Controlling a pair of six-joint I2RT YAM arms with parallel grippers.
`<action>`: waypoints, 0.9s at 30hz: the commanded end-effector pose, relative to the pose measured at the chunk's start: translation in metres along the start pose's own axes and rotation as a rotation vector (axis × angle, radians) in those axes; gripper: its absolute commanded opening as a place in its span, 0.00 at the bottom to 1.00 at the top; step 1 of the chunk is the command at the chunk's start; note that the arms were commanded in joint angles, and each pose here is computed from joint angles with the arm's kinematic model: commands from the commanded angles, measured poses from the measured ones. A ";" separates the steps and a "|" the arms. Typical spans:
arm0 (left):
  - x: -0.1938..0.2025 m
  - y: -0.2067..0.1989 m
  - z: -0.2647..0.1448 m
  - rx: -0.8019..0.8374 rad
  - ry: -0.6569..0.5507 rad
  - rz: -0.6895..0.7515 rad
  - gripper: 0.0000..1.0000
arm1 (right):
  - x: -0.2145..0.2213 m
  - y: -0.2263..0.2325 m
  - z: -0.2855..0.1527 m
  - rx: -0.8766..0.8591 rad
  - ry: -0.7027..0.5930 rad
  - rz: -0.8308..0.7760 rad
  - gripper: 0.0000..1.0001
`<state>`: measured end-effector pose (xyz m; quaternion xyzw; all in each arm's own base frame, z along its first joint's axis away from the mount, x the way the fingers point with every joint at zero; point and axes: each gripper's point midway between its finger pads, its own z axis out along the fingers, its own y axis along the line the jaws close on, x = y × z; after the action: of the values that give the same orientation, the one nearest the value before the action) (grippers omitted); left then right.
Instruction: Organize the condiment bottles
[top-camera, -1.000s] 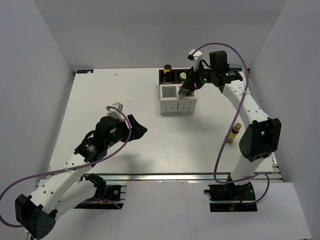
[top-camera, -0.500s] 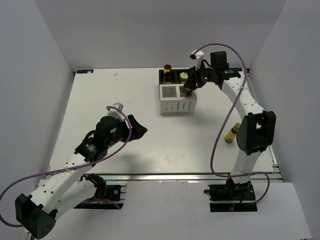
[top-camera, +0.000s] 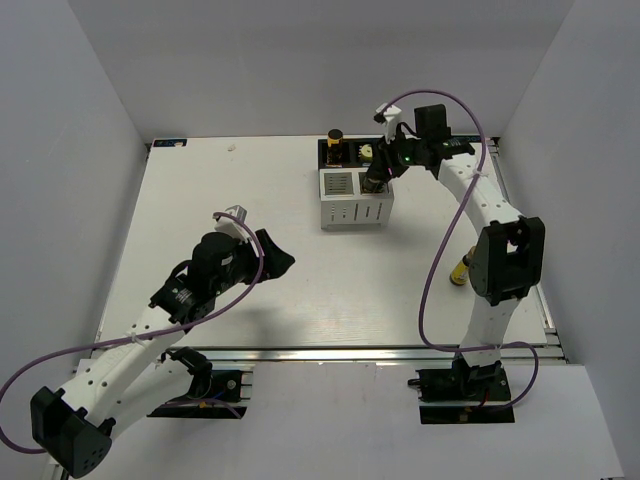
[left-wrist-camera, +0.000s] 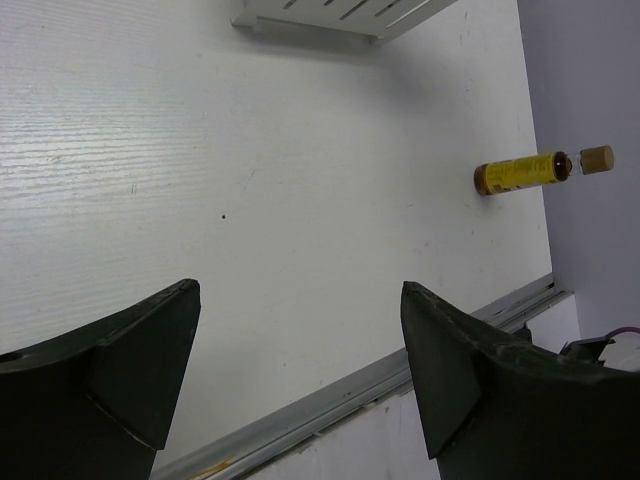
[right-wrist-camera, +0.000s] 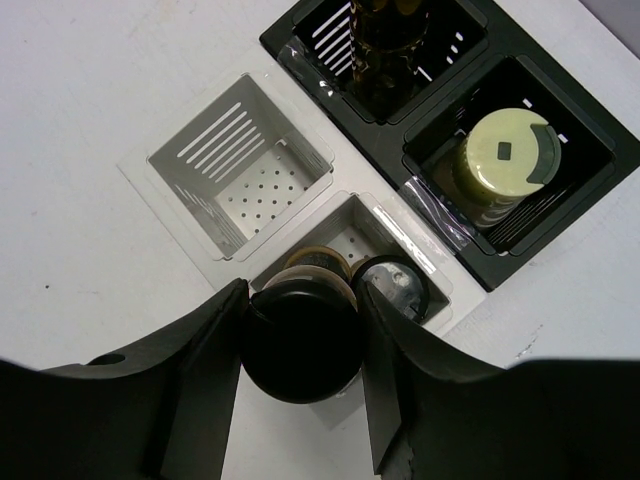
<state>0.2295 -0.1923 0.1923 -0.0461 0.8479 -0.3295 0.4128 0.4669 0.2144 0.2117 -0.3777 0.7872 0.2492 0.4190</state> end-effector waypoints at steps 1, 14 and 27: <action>-0.003 -0.002 0.000 0.004 -0.009 0.000 0.91 | -0.015 0.001 0.000 0.010 -0.022 -0.076 0.16; -0.003 -0.003 -0.001 0.005 -0.013 0.003 0.91 | -0.007 0.013 0.009 0.013 0.017 -0.105 0.70; -0.011 -0.001 -0.008 0.006 -0.065 -0.007 0.91 | -0.035 -0.004 -0.124 0.208 -0.094 0.044 0.00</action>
<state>0.2298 -0.1895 0.1975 -0.0497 0.8422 -0.3302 0.4233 0.4401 0.1834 0.2627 -0.3580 0.7875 0.2118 0.4548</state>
